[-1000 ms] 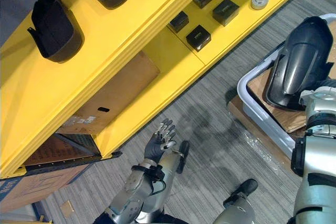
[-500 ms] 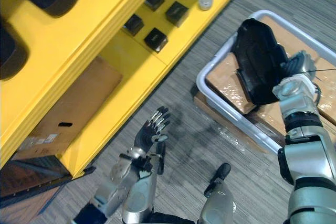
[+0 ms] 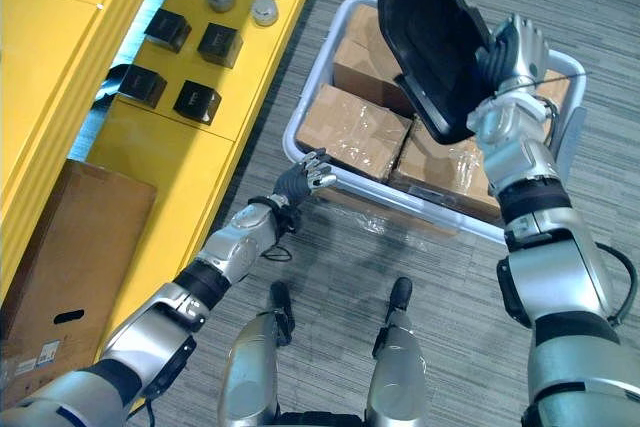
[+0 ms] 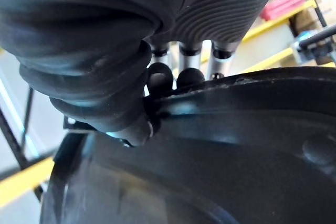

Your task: Walk over and take plastic housings, then place them on the shelf

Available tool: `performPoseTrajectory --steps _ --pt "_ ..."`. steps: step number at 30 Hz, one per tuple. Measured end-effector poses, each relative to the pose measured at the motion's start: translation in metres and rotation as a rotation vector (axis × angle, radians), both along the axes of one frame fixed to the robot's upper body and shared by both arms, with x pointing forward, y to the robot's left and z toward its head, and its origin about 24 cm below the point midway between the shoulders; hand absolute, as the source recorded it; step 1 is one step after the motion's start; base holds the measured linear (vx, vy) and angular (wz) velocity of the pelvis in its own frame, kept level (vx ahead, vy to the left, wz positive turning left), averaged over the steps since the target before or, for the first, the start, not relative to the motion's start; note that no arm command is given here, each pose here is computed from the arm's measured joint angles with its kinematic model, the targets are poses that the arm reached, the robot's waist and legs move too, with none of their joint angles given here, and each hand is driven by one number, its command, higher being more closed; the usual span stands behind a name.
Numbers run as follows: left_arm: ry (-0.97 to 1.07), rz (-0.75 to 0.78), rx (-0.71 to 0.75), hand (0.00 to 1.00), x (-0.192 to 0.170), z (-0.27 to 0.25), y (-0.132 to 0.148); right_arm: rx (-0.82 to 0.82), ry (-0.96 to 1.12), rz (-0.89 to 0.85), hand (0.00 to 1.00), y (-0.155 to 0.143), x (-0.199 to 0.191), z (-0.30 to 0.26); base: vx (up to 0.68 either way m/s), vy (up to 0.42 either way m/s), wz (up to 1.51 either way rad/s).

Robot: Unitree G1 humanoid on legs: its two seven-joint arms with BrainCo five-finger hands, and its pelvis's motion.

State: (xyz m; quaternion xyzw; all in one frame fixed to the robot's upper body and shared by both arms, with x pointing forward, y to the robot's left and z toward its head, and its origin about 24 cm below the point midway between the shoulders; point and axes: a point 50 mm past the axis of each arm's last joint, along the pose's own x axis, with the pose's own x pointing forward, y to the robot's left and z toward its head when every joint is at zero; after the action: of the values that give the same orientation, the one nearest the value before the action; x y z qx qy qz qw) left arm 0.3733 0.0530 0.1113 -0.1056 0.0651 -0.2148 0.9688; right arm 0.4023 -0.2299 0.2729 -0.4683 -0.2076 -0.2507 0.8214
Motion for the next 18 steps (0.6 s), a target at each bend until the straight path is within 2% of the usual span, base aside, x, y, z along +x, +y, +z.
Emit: performPoseTrajectory --steps 3,9,18 --pt "0.008 0.036 -0.006 0.00 0.007 0.011 -0.004 0.007 -0.059 0.044 1.00 0.014 0.001 0.012 -0.01 -0.027 -0.15" --pt "0.066 0.090 -0.107 0.00 0.012 0.017 -0.004 0.037 -0.130 0.150 1.00 0.043 0.000 0.016 0.01 -0.007 -0.11" --pt "-0.075 0.213 -0.278 0.00 0.019 0.052 -0.005 0.115 -0.120 0.305 1.00 0.079 -0.002 -0.007 0.00 0.004 -0.07"
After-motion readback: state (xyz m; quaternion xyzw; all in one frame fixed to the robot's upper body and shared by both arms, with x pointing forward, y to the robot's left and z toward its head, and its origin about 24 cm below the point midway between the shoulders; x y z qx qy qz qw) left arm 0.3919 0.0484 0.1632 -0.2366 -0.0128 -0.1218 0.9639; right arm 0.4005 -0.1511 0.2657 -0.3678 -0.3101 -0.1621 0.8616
